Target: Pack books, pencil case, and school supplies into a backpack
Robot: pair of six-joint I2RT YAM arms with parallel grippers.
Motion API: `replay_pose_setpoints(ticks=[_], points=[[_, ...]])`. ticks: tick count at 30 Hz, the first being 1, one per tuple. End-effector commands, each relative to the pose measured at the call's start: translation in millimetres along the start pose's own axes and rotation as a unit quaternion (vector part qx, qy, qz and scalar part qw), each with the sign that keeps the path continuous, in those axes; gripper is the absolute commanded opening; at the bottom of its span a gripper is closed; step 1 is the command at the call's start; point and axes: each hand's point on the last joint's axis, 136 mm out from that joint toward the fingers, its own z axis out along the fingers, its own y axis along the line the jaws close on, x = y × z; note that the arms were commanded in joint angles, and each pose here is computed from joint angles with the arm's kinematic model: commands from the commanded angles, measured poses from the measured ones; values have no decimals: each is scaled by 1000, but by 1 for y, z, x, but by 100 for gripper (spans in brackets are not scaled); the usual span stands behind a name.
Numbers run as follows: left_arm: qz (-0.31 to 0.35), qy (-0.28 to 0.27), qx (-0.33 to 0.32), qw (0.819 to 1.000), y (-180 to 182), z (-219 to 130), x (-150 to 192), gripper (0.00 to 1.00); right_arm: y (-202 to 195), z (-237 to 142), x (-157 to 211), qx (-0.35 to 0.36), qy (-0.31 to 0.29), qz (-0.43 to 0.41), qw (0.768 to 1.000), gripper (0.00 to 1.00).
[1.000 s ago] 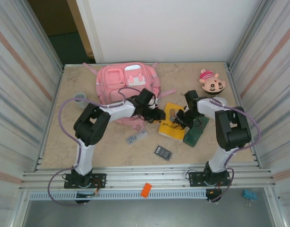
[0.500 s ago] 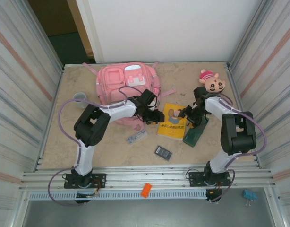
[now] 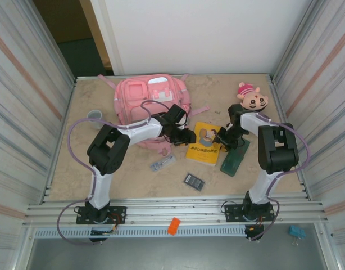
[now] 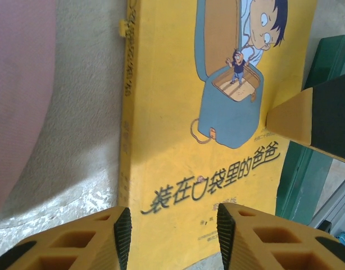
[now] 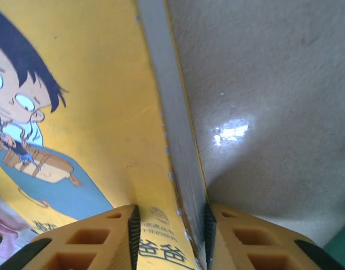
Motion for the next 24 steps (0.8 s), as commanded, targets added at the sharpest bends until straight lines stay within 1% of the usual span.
replay_pose_setpoints(ticks=[1, 5, 7, 8, 13, 15, 17, 19, 21, 24], points=[[-12, 3, -14, 1000, 3, 1, -5, 46, -27, 20, 3, 62, 16, -2, 998, 24], [-16, 16, -6, 1000, 1, 7, -4, 46, -15, 20, 6, 35, 24, -5, 999, 19], [-14, 14, -18, 1000, 2, 6, -4, 46, -10, 17, 7, 29, 24, -9, 999, 17], [-19, 20, -31, 999, 12, 14, -2, 46, -9, 17, 7, 30, 23, -10, 999, 17], [-12, -8, -55, 998, 23, 5, -17, 50, -11, 18, 10, 37, 26, -11, 999, 17], [-6, -28, -66, 997, 23, -8, -25, 51, -13, 19, 11, 39, 28, -12, 999, 17], [-10, -28, -86, 996, 32, -10, -26, 51, -14, 20, 12, 41, 29, -11, 999, 17], [-4, -22, -91, 996, 34, -9, -25, 51, -14, 20, 13, 39, 30, -12, 999, 16], [-9, 8, -95, 995, 44, 7, -16, 50, -13, 21, 13, 36, 32, -12, 999, 16], [1, 28, -85, 996, 41, 19, -7, 49, -10, 21, 15, 28, 36, -11, 999, 16]])
